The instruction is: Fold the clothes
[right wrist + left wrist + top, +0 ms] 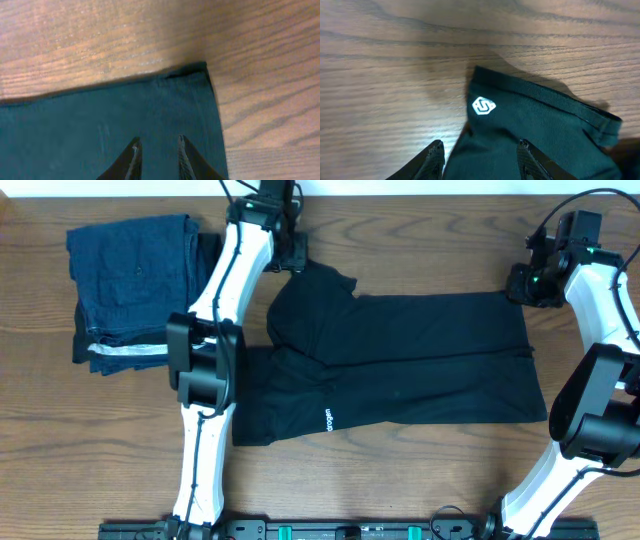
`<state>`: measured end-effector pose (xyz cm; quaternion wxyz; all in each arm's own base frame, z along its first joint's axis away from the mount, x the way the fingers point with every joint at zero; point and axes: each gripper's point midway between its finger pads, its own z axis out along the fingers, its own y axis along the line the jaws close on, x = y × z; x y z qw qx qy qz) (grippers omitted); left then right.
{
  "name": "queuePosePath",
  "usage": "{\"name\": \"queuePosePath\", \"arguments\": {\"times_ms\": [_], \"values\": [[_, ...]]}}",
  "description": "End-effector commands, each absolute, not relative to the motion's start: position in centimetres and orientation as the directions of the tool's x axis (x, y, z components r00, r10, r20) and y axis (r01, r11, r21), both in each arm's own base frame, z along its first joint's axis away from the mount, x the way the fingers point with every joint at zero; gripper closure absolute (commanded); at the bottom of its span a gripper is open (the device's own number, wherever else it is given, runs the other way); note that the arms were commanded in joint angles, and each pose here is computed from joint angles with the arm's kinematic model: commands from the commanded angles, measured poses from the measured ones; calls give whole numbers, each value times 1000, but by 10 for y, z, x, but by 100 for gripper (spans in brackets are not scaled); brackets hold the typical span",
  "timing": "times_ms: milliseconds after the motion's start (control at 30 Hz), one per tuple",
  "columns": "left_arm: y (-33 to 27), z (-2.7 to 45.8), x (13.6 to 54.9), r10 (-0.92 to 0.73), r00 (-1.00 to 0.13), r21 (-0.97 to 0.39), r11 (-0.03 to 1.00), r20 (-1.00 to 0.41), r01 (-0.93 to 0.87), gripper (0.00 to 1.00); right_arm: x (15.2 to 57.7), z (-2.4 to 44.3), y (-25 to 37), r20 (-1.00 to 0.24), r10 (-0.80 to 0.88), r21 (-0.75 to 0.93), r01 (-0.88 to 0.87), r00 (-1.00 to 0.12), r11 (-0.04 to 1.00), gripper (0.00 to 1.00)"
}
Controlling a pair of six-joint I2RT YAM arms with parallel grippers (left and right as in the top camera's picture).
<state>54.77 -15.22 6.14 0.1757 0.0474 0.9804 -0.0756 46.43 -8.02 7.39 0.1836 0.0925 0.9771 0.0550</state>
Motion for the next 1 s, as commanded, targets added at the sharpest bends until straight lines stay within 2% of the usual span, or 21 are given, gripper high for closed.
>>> {"name": "queuePosePath", "arguments": {"times_ms": [0,167,433,767,967], "values": [[-158,45,553,101,-931,-127,980,-351,154,51,461,74,-78,-338,183,128,147,-923,981,77],[-160,28,559,101,-930,-128,980,-353,155,49,458,73,-78,-327,183,129,149,-927,980,77],[-162,26,567,123,-915,-121,976,-384,181,45,455,71,-79,-313,185,116,156,-932,981,78],[-161,-4,564,126,-931,-119,977,-344,176,44,453,71,-82,-309,185,103,161,-933,982,75],[-170,-3,568,121,-923,-163,968,-365,191,44,450,68,-85,-300,186,81,169,-936,982,74]]}}
